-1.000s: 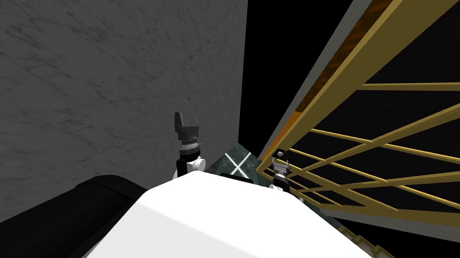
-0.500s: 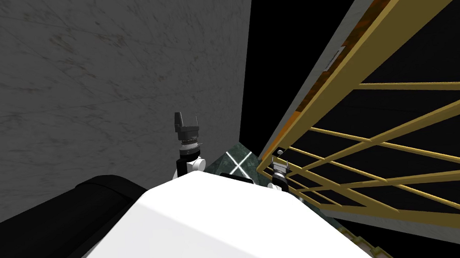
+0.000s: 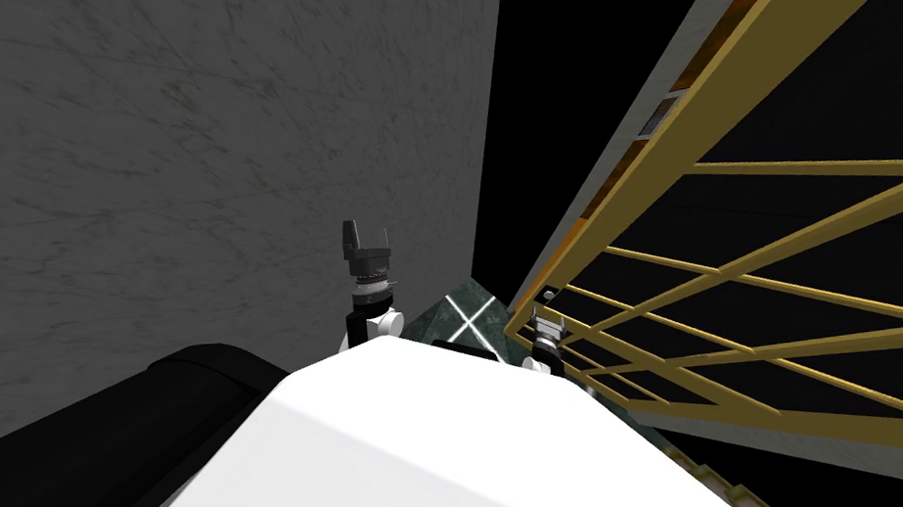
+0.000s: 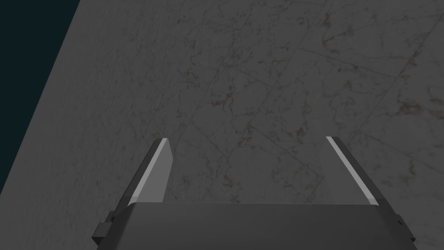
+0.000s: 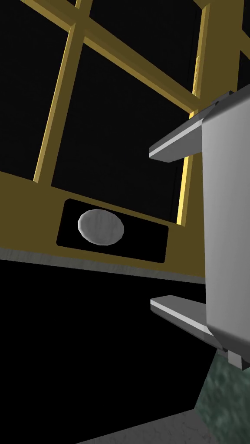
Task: Pull the door open
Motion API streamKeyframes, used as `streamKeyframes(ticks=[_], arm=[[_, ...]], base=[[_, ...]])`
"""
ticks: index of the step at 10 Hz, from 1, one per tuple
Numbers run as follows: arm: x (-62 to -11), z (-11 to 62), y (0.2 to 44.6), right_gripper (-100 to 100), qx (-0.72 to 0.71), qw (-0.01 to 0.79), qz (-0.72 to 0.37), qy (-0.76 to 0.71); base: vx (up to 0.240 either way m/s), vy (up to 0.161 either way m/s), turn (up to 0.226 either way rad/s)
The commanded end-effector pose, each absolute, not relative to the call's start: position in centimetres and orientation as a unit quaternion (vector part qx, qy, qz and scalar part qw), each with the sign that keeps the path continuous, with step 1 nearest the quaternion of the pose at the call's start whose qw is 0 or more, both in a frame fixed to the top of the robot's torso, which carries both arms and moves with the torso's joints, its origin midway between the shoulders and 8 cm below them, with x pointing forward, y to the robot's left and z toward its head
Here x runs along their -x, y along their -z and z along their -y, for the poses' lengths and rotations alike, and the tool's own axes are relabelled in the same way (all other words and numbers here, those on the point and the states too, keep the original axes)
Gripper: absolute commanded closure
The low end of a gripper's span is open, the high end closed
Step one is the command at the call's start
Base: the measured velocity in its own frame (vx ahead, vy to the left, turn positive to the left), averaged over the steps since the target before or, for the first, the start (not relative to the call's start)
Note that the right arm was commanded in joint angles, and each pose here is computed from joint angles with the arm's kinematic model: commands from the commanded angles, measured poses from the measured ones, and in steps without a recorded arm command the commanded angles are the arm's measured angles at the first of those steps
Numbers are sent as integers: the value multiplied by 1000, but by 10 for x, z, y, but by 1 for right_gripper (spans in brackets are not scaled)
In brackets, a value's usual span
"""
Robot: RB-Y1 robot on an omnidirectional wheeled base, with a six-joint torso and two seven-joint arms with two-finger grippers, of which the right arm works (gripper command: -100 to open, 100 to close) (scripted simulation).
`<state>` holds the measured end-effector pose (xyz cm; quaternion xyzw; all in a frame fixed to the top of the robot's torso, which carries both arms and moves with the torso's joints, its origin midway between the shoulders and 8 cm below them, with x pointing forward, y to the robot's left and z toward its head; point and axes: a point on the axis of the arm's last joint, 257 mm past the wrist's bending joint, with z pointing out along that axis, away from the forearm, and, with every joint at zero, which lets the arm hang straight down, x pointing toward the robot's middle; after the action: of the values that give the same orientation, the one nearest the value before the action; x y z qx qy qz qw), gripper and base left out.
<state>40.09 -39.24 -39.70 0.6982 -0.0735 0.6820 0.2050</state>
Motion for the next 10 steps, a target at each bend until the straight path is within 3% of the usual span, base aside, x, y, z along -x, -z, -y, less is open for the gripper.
streamKeyframes(ticks=[1, 6, 10], arm=[[-402, 391, 398, -100, -697, 185, 100, -686], [-402, 390, 400, -100, -693, 157, 137, -690], [-379, 434, 402, -100, -690, 165, 150, -688]], base=[[-91, -15, 50], [-57, -10, 36], [192, -7, 72]])
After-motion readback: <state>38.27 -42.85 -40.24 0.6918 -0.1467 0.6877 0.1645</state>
